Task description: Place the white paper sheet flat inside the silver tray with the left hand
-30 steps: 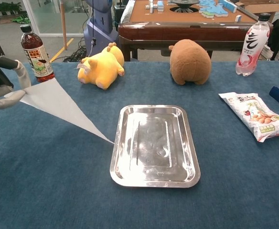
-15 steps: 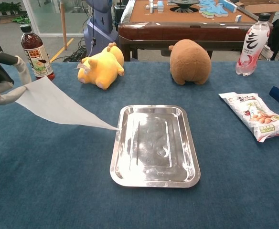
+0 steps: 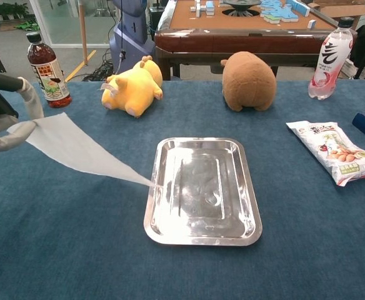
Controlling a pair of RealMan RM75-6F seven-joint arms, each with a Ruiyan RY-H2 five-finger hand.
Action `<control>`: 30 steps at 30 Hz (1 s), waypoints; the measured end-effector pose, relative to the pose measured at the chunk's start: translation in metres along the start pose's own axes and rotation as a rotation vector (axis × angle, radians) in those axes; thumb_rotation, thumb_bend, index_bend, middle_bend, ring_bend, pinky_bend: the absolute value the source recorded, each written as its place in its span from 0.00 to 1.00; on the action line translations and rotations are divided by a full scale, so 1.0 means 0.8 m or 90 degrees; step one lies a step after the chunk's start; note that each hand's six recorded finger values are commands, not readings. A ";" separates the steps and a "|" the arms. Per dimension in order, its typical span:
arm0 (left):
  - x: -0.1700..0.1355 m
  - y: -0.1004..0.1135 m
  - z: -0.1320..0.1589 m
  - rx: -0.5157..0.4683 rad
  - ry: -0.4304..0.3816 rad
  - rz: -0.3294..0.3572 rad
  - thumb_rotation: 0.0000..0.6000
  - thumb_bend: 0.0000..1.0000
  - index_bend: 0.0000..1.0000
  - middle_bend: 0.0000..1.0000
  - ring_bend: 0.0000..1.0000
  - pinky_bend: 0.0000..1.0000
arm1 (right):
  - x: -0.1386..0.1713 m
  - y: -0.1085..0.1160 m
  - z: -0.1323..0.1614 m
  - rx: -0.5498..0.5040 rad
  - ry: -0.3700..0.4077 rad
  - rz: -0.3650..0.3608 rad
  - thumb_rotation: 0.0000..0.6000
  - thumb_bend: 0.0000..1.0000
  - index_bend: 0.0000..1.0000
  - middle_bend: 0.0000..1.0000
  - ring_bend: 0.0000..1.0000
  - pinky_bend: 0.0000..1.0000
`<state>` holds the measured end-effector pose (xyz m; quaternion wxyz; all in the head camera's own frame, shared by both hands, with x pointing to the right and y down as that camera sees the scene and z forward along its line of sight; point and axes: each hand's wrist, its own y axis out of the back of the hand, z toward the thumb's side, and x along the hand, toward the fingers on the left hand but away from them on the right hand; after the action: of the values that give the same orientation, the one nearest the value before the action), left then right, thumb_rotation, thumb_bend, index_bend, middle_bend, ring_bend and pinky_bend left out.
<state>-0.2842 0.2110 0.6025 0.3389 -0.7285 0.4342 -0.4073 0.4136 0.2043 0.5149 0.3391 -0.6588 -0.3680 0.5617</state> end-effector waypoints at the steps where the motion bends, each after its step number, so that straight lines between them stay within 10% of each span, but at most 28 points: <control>1: -0.001 -0.002 -0.001 0.001 -0.001 -0.004 1.00 0.69 0.83 1.00 1.00 1.00 | 0.001 0.001 0.002 0.000 0.004 0.000 1.00 0.10 0.68 0.41 0.26 0.36; 30: -0.043 -0.032 0.024 0.068 -0.119 -0.016 1.00 0.69 0.83 1.00 1.00 1.00 | 0.015 0.013 0.019 -0.001 0.027 -0.004 1.00 0.10 0.68 0.41 0.26 0.36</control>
<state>-0.2681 0.2551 0.6059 0.4113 -0.7496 0.3691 -0.3643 0.4008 0.2103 0.4980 0.3478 -0.6696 -0.3631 0.5466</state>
